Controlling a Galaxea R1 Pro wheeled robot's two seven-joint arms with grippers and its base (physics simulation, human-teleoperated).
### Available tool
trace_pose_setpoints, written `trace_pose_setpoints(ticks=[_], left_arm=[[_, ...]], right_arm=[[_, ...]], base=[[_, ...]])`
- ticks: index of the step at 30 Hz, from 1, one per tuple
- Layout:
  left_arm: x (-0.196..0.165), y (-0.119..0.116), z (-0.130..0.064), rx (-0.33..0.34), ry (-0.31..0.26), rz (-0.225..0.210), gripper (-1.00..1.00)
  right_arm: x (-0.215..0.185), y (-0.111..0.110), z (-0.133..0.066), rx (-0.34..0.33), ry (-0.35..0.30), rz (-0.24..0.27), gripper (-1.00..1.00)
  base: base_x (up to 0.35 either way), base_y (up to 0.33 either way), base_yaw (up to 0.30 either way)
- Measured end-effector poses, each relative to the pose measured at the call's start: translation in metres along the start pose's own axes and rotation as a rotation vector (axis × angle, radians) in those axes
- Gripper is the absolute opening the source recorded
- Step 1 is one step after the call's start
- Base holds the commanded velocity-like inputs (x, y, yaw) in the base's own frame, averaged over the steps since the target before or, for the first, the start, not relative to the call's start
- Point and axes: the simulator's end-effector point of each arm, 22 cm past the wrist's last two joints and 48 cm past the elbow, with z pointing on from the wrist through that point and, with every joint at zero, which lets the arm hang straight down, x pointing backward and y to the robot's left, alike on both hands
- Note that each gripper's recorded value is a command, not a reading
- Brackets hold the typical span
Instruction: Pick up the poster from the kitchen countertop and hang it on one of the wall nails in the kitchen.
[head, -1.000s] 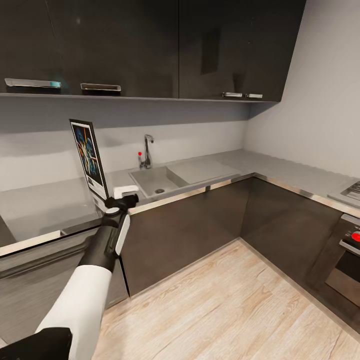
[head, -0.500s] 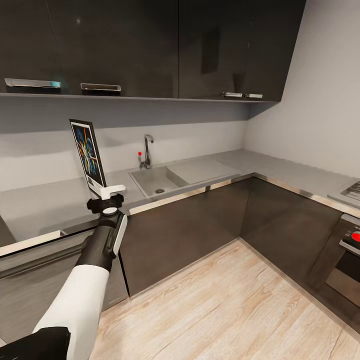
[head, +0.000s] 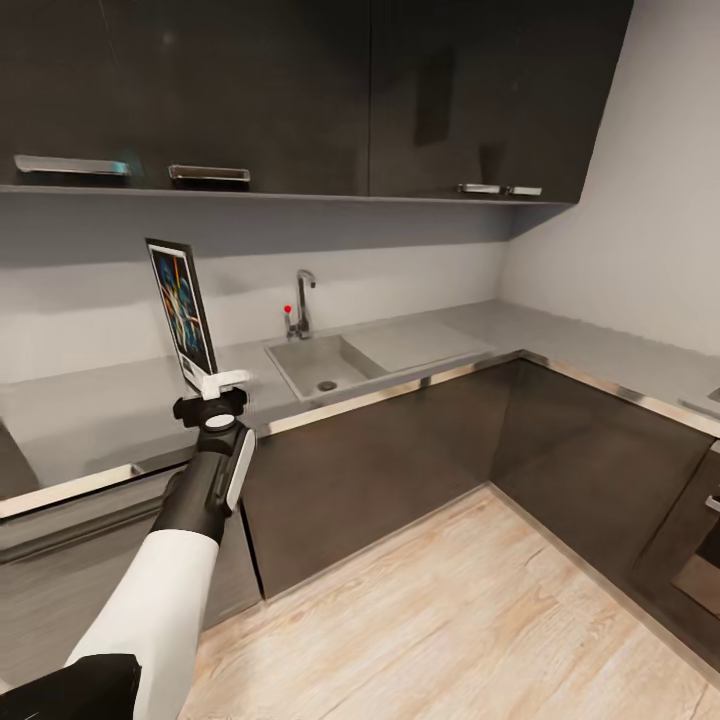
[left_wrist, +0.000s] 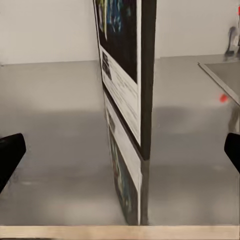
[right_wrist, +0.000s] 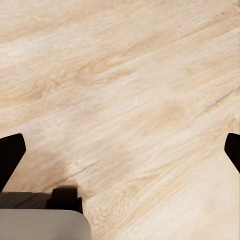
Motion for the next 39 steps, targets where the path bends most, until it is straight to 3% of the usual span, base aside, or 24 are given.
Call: trace_pose_setpoints(ticks=[8, 12, 15, 21, 27, 39], left_arm=[[0.001, -0.002, 0.0, 0.005, 0.001, 0.005, 1.0], [0.001, -0.013, -0.002, 0.045, 0.003, 0.01, 1.0], [0.003, -0.033, -0.006, 0.108, 0.012, 0.009, 1.0], [0.009, -0.072, 0.007, 0.173, 0.077, 0.06, 1.0], [-0.002, -0.074, 0.011, 0.171, 0.031, 0.037, 1.0], [-0.005, -0.072, 0.012, 0.164, 0.022, 0.034, 1.0]], right_arm=[[0.001, 0.0, 0.0, 0.0, 0.002, 0.0, 1.0], [0.001, 0.0, 0.0, 0.0, 0.003, 0.0, 1.0], [0.001, 0.0, 0.0, 0.0, 0.003, 0.0, 1.0], [0.001, 0.001, 0.0, -0.002, 0.003, -0.001, 1.0], [0.002, 0.001, 0.0, -0.002, 0.003, 0.0, 1.0], [0.001, 0.001, 0.0, -0.002, 0.003, 0.0, 1.0]], base=[[0.005, 0.0, 0.143], [0.0, 0.0, 0.015], [0.0, 0.0, 0.004], [0.0, 0.0, 0.001], [0.017, 0.0, 0.0], [0.163, 0.0, 0.023]])
